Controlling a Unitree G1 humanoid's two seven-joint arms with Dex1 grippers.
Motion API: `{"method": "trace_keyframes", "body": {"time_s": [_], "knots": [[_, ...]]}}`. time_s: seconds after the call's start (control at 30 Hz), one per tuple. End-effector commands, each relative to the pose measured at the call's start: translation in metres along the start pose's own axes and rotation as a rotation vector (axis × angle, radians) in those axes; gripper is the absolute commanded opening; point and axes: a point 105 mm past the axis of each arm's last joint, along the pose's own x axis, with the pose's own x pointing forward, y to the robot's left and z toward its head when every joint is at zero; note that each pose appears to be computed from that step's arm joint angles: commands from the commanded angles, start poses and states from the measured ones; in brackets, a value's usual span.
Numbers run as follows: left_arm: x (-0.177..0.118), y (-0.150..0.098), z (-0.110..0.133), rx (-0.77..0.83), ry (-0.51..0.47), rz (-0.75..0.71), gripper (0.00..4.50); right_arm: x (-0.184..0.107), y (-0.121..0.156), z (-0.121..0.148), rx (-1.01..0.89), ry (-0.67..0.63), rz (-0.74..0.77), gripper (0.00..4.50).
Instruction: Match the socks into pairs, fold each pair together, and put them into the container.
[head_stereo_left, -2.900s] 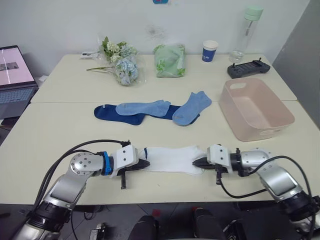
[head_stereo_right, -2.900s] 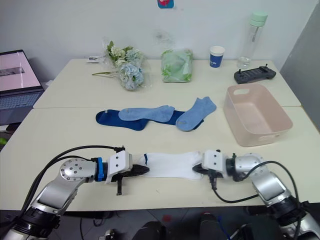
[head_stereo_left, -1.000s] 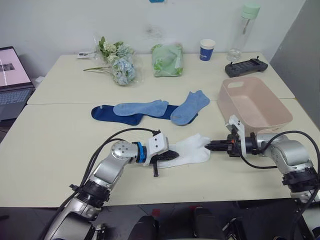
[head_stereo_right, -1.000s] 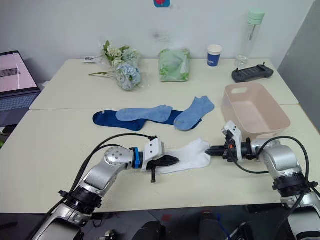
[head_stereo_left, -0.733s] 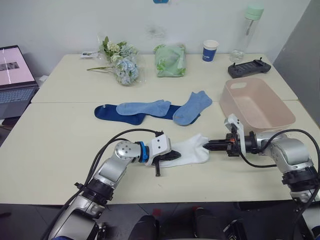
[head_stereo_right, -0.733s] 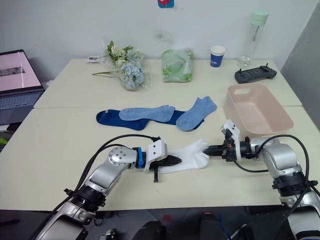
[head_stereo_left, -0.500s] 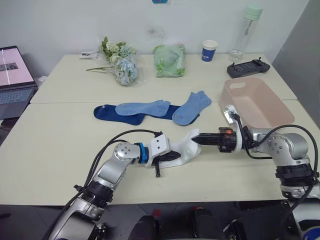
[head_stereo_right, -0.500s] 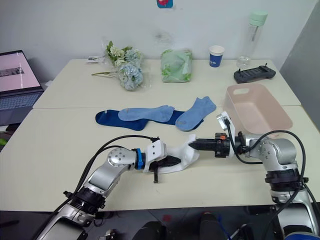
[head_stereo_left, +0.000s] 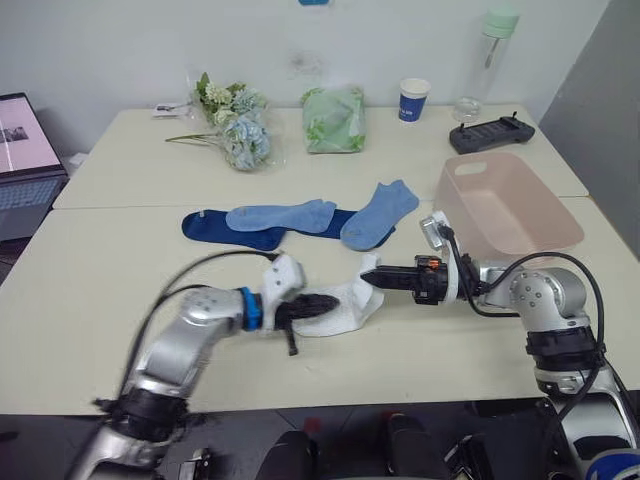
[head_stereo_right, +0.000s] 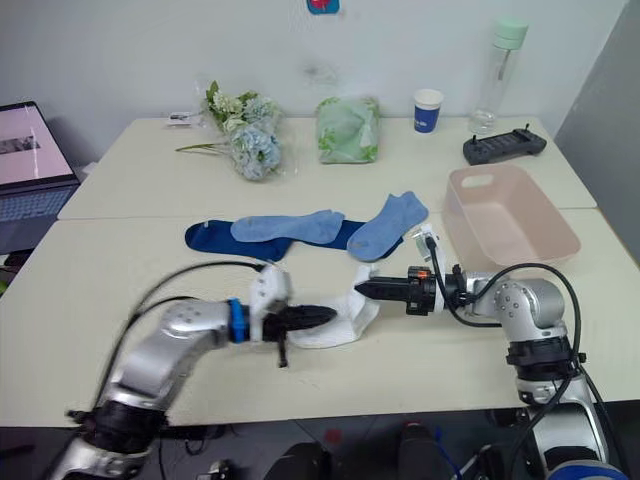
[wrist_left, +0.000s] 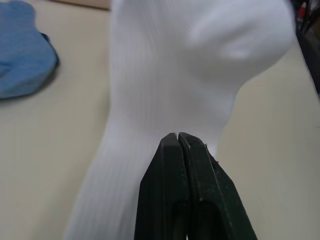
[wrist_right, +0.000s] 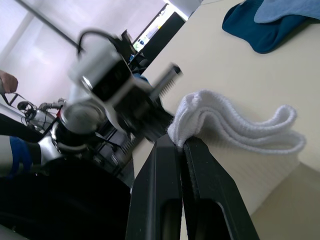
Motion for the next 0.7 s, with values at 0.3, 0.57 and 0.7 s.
{"method": "trace_keyframes", "body": {"time_s": [0.3,0.57,0.7], "knots": [[-0.05,0.021,-0.002,-0.017,0.008,0.232,0.0,0.055,0.005,-0.027,-0.15,0.178,0.069,0.04],[-0.048,0.017,0.001,-0.008,-0.007,0.216,0.0,0.062,-0.002,-0.032,-0.207,0.184,0.05,0.53],[-0.053,0.021,0.001,0.009,0.015,0.202,0.0,0.056,0.011,-0.019,-0.178,0.131,0.073,1.78]]}}
